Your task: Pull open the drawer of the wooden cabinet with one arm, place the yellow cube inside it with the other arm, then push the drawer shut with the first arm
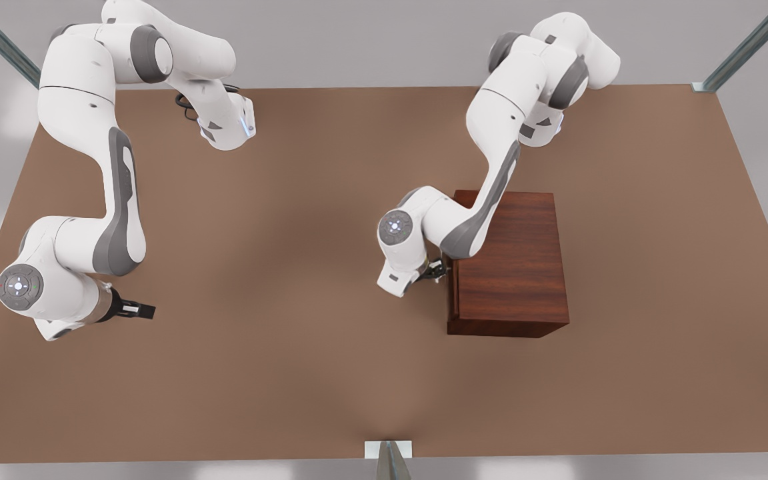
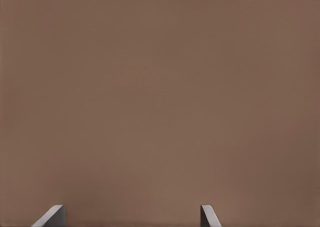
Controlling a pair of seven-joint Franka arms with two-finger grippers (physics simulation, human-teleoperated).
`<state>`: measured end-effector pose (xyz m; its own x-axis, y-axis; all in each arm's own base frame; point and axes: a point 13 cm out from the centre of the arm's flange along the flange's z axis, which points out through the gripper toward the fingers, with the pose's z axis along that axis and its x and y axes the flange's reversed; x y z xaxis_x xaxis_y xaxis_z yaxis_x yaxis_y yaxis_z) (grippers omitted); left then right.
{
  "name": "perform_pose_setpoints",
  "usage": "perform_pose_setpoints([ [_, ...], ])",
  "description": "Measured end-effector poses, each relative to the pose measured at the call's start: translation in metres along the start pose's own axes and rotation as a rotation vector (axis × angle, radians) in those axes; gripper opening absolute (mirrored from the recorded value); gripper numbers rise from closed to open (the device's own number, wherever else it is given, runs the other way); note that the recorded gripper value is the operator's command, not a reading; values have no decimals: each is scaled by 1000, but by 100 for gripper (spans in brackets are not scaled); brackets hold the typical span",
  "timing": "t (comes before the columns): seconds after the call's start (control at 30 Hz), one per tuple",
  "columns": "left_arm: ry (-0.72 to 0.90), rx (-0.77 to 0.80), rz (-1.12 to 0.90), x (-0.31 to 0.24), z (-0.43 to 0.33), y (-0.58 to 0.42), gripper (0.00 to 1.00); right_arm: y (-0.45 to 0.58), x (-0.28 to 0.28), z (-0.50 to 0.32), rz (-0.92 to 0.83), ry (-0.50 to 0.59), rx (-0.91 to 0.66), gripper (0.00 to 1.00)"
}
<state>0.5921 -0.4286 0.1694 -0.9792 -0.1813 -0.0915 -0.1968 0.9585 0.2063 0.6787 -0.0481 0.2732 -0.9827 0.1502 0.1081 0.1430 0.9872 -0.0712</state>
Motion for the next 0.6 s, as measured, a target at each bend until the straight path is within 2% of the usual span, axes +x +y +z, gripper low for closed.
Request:
perform_pose_setpoints([
  [0.13, -2, 8, 14, -13, -22, 16, 100, 0, 0, 0, -24, 0, 0, 100],
  [0.2, -26, 103, -65, -48, -136, 72, 100, 0, 0, 0, -33, 0, 0, 100],
  [0.27, -18, 173, -178, -86, -223, 180, 100, 0, 0, 0, -42, 0, 0, 100],
  [0.33, 88, 184, -311, -103, -217, 315, 100, 0, 0, 0, -50, 0, 1, 100],
  [0.4, 169, 200, -362, -89, -188, 384, 100, 0, 0, -1, -57, -1, 0, 100],
  [0.47, 156, 222, -300, -91, -194, 377, 100, -9, 27, -1, -53, 31, -7, 100],
  [0.53, 145, 230, -198, -82, -200, 348, 100, -27, 91, -16, -40, 53, -17, 100],
  [0.6, 137, 236, -134, -79, -202, 337, 100, -40, 110, -21, -25, 54, -25, 100],
])
